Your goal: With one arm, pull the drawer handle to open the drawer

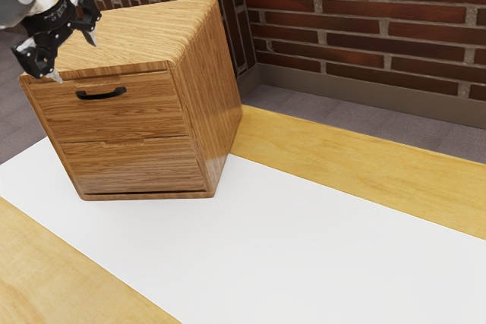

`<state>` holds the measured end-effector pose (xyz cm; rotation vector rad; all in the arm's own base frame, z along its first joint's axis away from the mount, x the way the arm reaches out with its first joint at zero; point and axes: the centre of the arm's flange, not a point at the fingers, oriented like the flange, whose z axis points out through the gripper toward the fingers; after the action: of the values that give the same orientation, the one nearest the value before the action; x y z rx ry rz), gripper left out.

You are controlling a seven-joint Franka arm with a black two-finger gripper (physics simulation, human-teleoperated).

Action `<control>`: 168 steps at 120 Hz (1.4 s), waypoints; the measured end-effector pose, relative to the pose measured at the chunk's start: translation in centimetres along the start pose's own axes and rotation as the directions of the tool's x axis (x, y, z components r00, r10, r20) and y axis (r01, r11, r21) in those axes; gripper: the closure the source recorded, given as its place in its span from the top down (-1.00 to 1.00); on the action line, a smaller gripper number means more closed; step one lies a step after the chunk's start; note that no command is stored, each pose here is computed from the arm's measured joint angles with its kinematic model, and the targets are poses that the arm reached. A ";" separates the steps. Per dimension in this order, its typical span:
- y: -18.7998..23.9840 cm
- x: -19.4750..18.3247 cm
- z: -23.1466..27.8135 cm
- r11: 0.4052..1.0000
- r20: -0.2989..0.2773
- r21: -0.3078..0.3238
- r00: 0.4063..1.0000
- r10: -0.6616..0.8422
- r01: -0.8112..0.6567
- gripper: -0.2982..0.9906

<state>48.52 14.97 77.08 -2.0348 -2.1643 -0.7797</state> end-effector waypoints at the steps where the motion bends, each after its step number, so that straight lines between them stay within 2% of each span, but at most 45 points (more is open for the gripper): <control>1: 0.0 -0.1 0.2 1.000 0.001 -0.001 1.000 -0.008 0.008 0.46; 17: -0.4 0.3 2.4 0.989 -0.005 -0.029 0.989 -0.145 0.144 0.43; 40: 0.2 -0.4 5.6 0.951 0.067 -0.116 0.958 -0.280 0.286 0.42; 48: -1.1 0.7 7.2 0.924 0.096 -0.117 0.930 -0.354 0.364 0.42; 57: -2.8 2.9 7.2 0.888 0.105 -0.129 0.897 -0.430 0.441 0.43; 68: -3.6 3.7 7.5 0.863 0.117 -0.131 0.872 -0.475 0.487 0.41; 88: -3.8 3.8 8.4 0.836 0.144 -0.126 0.844 -0.517 0.534 0.37; 110: -2.9 2.0 10.5 0.827 0.190 -0.102 0.826 -0.530 0.554 0.31; 142: -3.8 3.1 11.9 0.795 0.200 -0.080 0.791 -0.579 0.602 0.23; 168: -3.3 2.5 12.5 0.808 0.221 -0.080 0.801 -0.557 0.584 0.13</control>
<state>48.63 22.36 66.11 -1.5423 -2.9782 -0.8375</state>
